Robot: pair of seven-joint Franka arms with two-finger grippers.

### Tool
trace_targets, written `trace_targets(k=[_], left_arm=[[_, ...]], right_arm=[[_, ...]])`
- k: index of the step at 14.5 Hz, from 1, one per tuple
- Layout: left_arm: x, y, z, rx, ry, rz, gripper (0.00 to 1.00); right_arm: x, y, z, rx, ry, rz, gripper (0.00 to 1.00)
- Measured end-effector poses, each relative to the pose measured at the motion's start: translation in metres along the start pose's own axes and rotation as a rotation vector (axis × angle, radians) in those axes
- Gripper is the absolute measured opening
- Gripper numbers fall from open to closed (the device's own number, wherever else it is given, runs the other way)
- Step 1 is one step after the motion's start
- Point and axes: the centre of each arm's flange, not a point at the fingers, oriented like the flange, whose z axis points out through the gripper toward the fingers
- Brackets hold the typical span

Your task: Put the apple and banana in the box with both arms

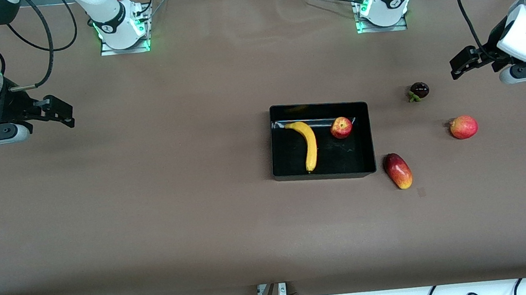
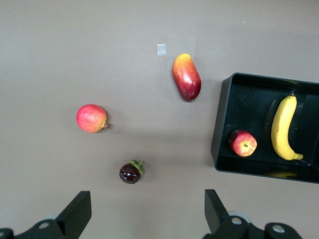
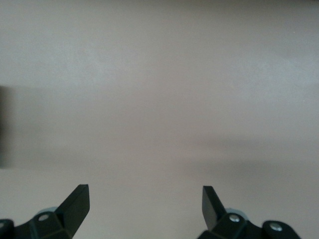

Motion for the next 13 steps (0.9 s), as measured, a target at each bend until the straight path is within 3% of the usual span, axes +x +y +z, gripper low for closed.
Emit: trace_targets(k=[13], left_arm=[[0.0060,-0.0001,0.0030,0.000,-0.013,0.008,1.00]], right_arm=[[0.0000,0.0000,0.0000,0.000,0.000,0.000,1.00]])
